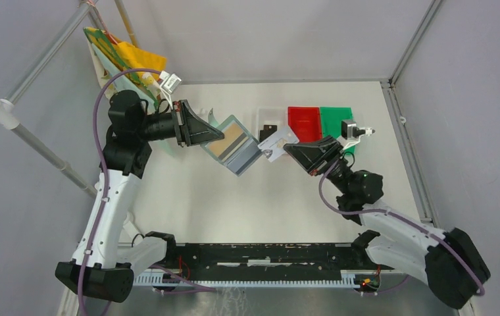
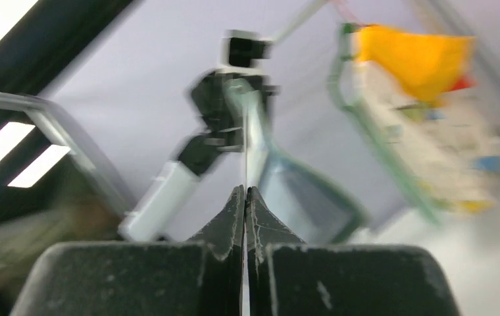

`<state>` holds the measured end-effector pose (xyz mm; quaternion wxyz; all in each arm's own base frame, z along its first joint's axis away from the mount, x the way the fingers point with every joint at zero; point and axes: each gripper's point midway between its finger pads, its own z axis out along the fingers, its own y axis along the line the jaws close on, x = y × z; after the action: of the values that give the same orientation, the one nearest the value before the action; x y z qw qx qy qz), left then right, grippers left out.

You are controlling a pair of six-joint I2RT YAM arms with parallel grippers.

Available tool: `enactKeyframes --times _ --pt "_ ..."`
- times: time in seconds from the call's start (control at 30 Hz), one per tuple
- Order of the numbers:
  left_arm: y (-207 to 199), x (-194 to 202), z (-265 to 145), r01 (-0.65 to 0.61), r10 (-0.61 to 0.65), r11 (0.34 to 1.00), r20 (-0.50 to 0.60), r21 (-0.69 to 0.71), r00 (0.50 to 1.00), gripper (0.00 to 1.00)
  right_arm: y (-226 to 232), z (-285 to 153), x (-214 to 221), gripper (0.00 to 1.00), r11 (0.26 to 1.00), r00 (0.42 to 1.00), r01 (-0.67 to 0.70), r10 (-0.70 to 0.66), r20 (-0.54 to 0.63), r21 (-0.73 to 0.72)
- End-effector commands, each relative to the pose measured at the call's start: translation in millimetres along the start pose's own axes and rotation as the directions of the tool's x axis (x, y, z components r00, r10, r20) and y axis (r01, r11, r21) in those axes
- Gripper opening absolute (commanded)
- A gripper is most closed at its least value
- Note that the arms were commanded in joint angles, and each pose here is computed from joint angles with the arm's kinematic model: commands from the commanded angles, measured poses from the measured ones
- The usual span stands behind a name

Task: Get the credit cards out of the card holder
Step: Remove the credit card from the card holder, then place the credit card in the storage box.

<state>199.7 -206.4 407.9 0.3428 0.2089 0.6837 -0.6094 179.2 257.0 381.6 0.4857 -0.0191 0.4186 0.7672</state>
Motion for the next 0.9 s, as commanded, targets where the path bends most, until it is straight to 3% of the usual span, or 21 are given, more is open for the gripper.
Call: enactKeyframes --times 0.0,0.07,0.13,0.23,0.33,0.4,0.63,0.87 --pt "-10.5 -1.2 -5.8 -0.164 0.164 0.986 -0.021 0.009 0.986 0.02 -64.0 -15.0 -5.6 0.00 0.914 0.949 0.254 -0.171 -0.267 0.316" --pt "-8.5 1.1 -6.6 -0.178 0.178 0.984 -0.033 0.002 0.983 0.02 -91.5 -21.6 -32.2 0.00 0.770 0.867 0.459 -0.282 -0.410 0.442" --pt "-6.3 4.7 -7.5 -0.180 0.179 0.984 -0.048 -0.004 0.983 0.02 -115.0 -37.9 -50.5 0.00 0.639 0.794 0.571 -0.270 -0.544 0.515" --pt "-3.9 7.6 -7.8 -0.177 0.176 0.984 -0.057 -0.006 0.983 0.02 -134.9 -57.9 -77.1 0.00 0.508 0.718 0.666 -0.235 -0.655 0.547" --pt "-2.3 7.9 -7.5 -0.177 0.176 0.984 -0.058 -0.007 0.983 0.02 -164.1 -81.3 -103.0 0.00 0.314 0.638 0.760 -0.189 -0.747 0.569" --pt "-2.0 8.3 -7.5 -0.172 0.171 0.985 -0.059 -0.006 0.983 0.02 -180.7 -90.8 -116.0 0.00 0.226 0.603 0.793 -0.154 -0.783 0.566" --pt "-7.4 10.9 -8.9 -0.179 0.180 0.984 -0.063 0.009 0.982 0.02 -248.2 -107.2 -130.5 0.00 0.116 0.541 0.836 -0.011 -0.841 0.537" --pt "-8.4 15.7 -9.7 -0.171 0.172 0.985 -0.072 0.022 0.982 0.02 -311.6 -109.9 -130.2 0.00 0.103 0.516 0.845 0.103 -0.850 0.525"
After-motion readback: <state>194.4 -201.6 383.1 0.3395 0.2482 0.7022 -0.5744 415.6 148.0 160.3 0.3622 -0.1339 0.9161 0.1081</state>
